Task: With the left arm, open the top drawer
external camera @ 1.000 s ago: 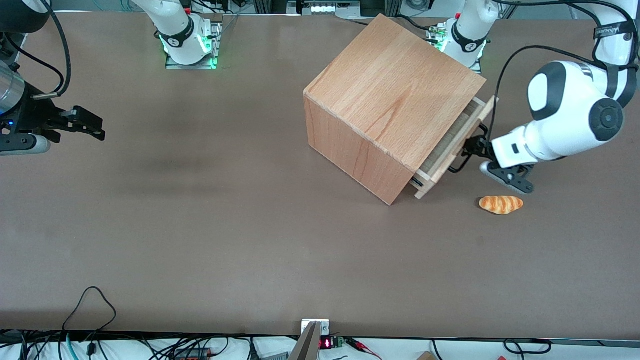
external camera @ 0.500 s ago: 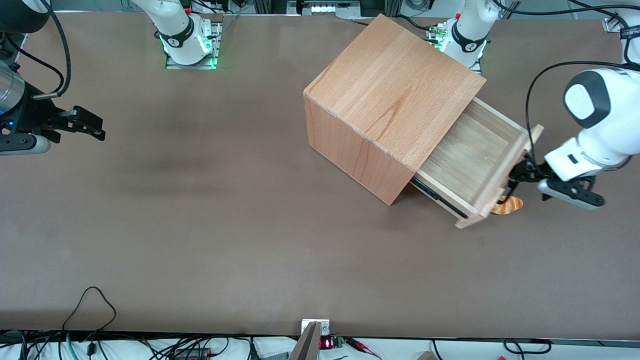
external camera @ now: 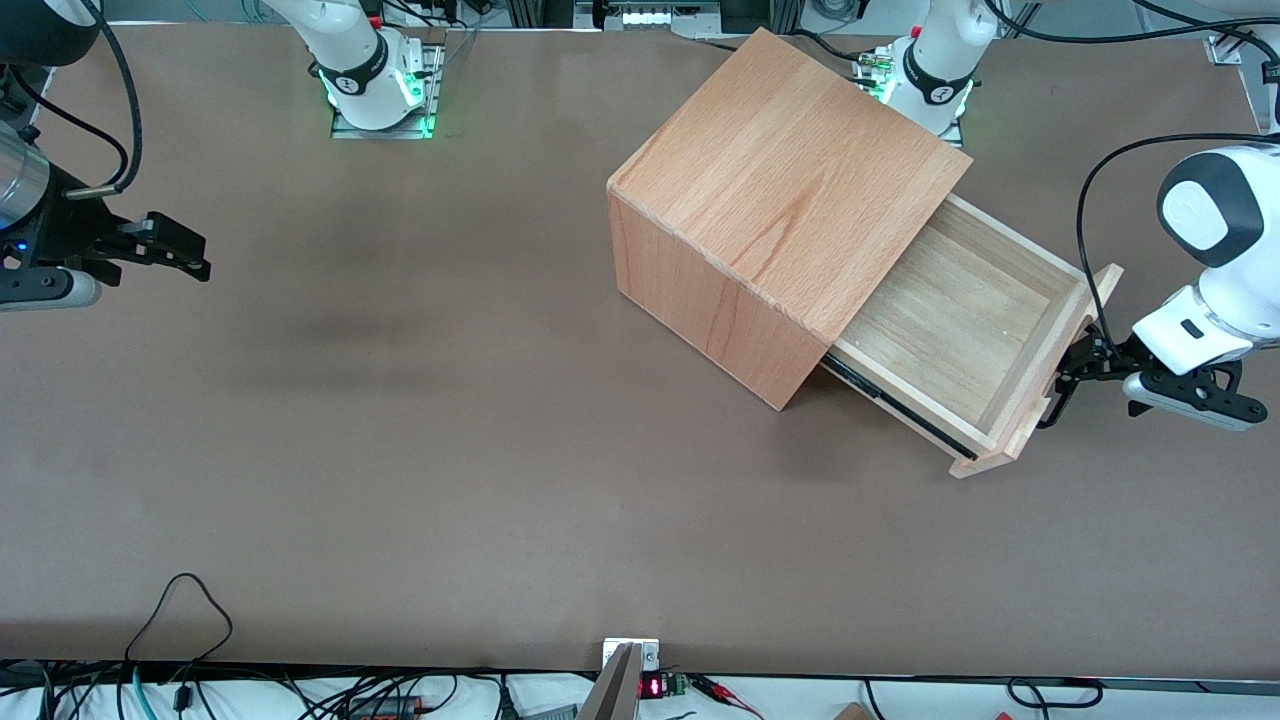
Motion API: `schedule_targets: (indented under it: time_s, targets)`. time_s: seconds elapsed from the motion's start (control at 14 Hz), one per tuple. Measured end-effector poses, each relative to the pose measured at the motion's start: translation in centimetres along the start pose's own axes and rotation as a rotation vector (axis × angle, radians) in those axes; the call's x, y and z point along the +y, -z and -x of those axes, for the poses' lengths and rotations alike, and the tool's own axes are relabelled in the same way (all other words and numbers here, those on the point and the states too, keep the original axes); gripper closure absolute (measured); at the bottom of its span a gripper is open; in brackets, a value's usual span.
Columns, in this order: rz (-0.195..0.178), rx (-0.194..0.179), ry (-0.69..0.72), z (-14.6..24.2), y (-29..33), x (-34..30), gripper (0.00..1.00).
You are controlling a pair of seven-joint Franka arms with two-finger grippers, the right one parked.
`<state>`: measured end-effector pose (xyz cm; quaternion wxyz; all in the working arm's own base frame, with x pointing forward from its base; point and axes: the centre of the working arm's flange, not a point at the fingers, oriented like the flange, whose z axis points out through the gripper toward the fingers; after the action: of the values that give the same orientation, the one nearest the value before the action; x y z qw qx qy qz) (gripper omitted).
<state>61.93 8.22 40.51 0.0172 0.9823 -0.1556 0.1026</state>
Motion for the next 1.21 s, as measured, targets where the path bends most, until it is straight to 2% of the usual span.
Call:
schedule_targets:
  time_s: [0.21,0.36,0.79,0.86,1.07,1.21]
  targets:
    - [0.003,-0.021,-0.009,-0.7,0.2,-0.2,0.00]
    - [0.017,-0.055,0.008,-1.3,0.8,-0.5,0.00]
    - [0.061,-0.129,0.109,-2.6,9.7,-0.7,0.00]
    - [0.055,-0.150,0.127,-2.4,10.5,-0.6,0.00]
    - [-0.011,-0.208,0.203,-1.8,13.5,-0.3,0.00]
    - [-0.024,-0.231,0.274,-1.2,16.1,0.8,0.00]
